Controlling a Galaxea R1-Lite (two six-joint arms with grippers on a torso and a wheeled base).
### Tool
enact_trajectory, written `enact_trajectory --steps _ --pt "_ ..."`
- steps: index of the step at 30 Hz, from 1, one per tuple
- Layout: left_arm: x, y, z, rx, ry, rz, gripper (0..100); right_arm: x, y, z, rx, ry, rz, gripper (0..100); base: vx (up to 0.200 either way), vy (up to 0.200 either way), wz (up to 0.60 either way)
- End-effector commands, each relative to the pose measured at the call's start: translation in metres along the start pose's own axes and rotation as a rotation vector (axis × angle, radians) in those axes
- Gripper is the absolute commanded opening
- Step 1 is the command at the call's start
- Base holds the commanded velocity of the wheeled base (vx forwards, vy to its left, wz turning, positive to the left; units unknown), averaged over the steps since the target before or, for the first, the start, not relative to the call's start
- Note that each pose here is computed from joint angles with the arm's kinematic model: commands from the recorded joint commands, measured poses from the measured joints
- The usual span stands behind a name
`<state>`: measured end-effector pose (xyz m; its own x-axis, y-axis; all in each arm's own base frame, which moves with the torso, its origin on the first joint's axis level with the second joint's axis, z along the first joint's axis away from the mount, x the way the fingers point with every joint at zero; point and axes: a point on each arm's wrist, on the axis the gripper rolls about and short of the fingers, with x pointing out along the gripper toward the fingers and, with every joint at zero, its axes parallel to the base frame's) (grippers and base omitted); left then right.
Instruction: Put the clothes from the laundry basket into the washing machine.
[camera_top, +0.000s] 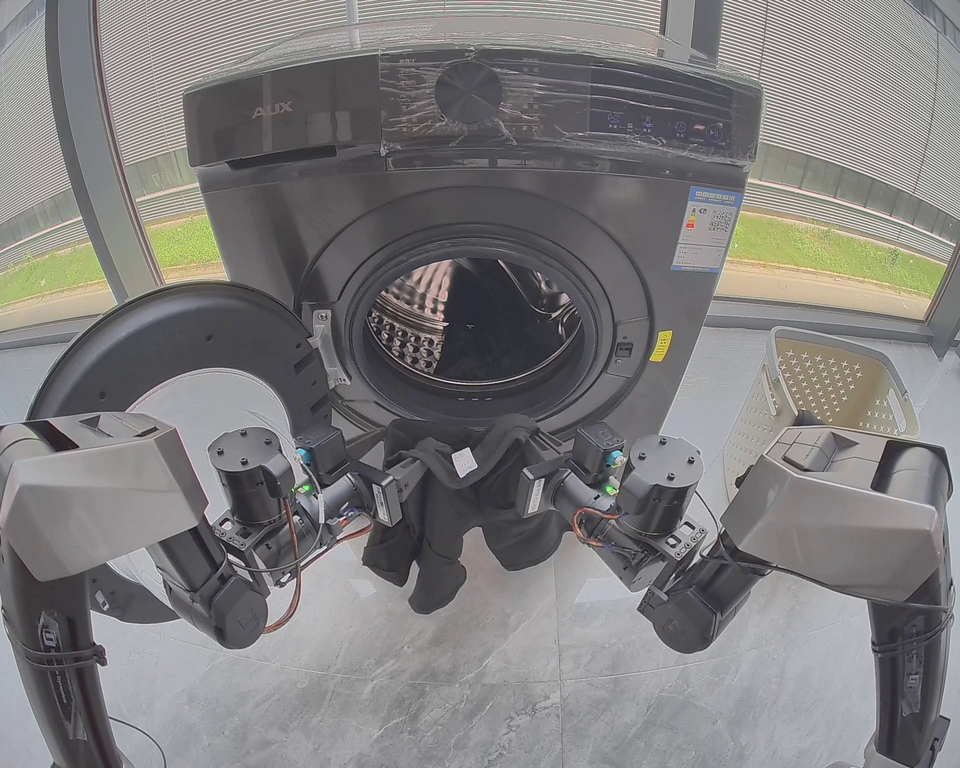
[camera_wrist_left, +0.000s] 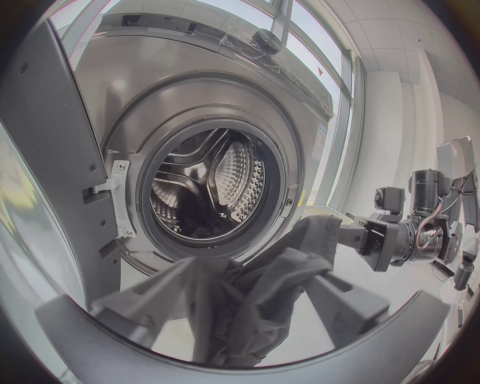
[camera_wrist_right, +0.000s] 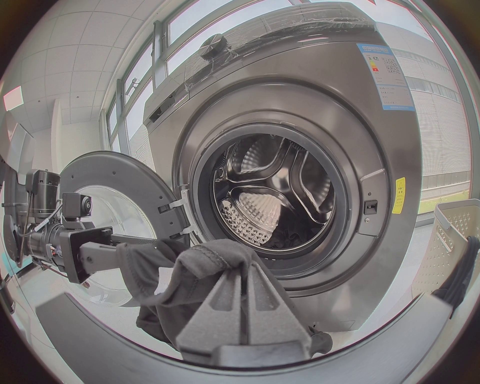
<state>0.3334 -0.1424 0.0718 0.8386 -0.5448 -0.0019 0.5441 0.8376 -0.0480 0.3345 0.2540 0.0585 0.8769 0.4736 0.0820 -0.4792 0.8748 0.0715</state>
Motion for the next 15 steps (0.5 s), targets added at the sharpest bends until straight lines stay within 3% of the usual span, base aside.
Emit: enact_trajectory --steps 1,9,15 --pt "0.0 0.001 -0.002 -0.003 0.007 0.001 100 0.0 0.0 0.004 0.002 -0.01 0.0 0 0.0 0.0 0.0" --pt "0.005 0.002 -0.028 -0.008 0.075 0.003 100 0.002 0.004 0.01 0.006 -0.033 0.003 0 0.0 0.0 0.0" --pt "0.005 0.002 -0.033 -0.016 0.089 0.004 100 0.004 0.005 0.013 0.01 -0.046 0.002 0 0.0 0.0 0.0"
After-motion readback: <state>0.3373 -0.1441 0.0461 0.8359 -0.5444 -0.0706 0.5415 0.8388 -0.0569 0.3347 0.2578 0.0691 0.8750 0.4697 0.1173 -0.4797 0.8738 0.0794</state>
